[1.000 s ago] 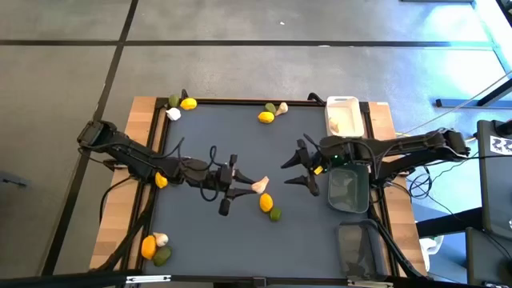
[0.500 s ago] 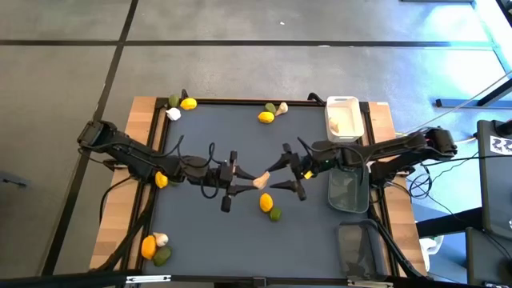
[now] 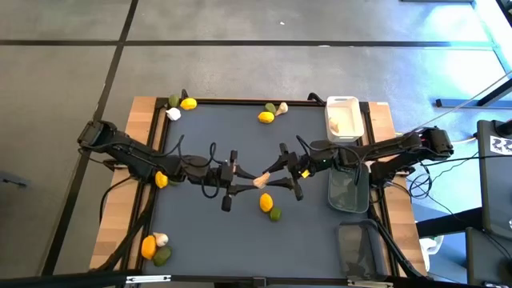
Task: Sort produce into baskets
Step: Put the white garlic into the white bin, then put the yellow lemon into the gray bin
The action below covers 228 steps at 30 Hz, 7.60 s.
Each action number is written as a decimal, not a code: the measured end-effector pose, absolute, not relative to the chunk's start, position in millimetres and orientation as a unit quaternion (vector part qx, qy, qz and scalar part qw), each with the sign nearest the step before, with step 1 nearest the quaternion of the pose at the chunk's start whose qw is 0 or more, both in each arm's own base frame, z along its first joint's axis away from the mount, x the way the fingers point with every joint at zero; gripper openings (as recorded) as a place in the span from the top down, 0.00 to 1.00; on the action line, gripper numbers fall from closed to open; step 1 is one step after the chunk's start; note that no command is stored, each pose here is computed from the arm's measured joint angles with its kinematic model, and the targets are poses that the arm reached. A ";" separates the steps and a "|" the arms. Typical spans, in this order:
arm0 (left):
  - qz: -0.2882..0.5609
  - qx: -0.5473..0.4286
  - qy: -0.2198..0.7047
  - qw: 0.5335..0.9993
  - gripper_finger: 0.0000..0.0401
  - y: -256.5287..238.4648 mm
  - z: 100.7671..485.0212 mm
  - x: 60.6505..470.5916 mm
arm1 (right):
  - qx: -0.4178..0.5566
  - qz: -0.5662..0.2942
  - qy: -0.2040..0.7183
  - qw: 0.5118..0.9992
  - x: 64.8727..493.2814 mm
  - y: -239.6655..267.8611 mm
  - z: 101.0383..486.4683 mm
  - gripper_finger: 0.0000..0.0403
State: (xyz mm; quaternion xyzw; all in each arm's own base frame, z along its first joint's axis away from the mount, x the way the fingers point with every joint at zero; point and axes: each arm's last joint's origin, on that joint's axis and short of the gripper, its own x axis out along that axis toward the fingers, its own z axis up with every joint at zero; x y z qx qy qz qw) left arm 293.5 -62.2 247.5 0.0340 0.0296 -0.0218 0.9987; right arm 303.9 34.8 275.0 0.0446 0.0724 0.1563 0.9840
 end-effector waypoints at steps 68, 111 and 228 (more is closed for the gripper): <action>0.006 -0.030 0.106 0.994 0.50 -58.7 232.7 292.0 | -0.031 -0.398 0.394 0.828 190.3 -97.4 269.0 0.94; 0.015 -0.029 0.106 0.994 0.50 -58.2 232.4 291.9 | 0.170 -0.422 0.562 0.691 142.3 -182.5 207.3 0.94; -0.197 0.019 0.364 0.910 0.39 -35.6 122.2 390.2 | 0.110 -0.106 0.429 0.890 199.1 -75.1 255.5 0.45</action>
